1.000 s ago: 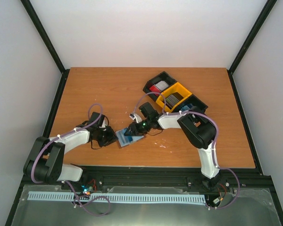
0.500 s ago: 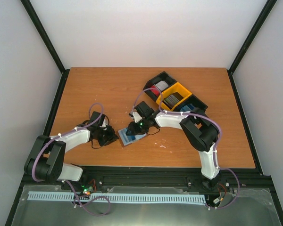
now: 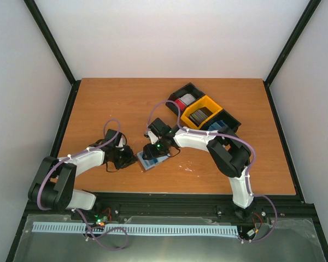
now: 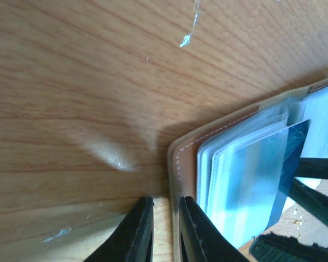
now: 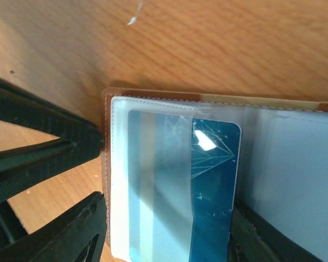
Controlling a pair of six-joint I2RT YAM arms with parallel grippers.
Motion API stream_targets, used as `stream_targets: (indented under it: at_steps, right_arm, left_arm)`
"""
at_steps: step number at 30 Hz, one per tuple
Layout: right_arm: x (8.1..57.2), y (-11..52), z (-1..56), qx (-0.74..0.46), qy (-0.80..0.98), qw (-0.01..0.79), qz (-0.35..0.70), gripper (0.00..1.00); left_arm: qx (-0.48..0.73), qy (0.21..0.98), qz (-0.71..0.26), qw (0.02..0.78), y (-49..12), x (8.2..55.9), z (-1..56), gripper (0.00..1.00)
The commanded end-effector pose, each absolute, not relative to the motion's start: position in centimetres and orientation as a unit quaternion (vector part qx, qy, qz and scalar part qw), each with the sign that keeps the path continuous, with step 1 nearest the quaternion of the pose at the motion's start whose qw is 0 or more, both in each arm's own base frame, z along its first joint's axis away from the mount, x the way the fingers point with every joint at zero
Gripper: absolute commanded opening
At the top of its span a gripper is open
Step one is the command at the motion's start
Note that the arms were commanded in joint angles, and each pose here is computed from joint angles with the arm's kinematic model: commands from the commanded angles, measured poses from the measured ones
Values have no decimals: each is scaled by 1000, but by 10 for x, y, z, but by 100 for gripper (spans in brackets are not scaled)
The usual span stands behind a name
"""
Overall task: Put the credit cards into the card holder
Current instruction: Insert the credit card into the card holder.
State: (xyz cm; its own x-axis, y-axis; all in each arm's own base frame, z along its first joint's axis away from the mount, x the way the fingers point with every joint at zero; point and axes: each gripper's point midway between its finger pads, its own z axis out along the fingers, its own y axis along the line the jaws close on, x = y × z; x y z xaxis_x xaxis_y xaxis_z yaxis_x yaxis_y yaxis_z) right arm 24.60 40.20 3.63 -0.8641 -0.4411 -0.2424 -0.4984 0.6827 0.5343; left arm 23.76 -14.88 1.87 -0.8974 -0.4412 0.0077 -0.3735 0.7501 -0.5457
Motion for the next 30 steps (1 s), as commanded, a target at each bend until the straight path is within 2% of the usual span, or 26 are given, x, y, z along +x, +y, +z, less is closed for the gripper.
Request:
stream_targets:
  at_steps: [1, 9, 17, 30]
  right_arm:
    - [262, 377, 30, -241, 944, 77, 213, 60]
    - [277, 367, 48, -184, 957, 118, 190, 63]
    - [271, 372, 31, -186, 958, 88, 198, 63]
    - [265, 370, 28, -227, 960, 85, 141, 70]
  left_arm:
    - [-209, 940, -262, 64, -146, 237, 15, 16]
    - [-203, 939, -267, 73, -146, 239, 20, 17]
    - [-196, 939, -270, 78, -147, 238, 23, 18]
    - [-178, 937, -289, 87, -153, 242, 30, 21]
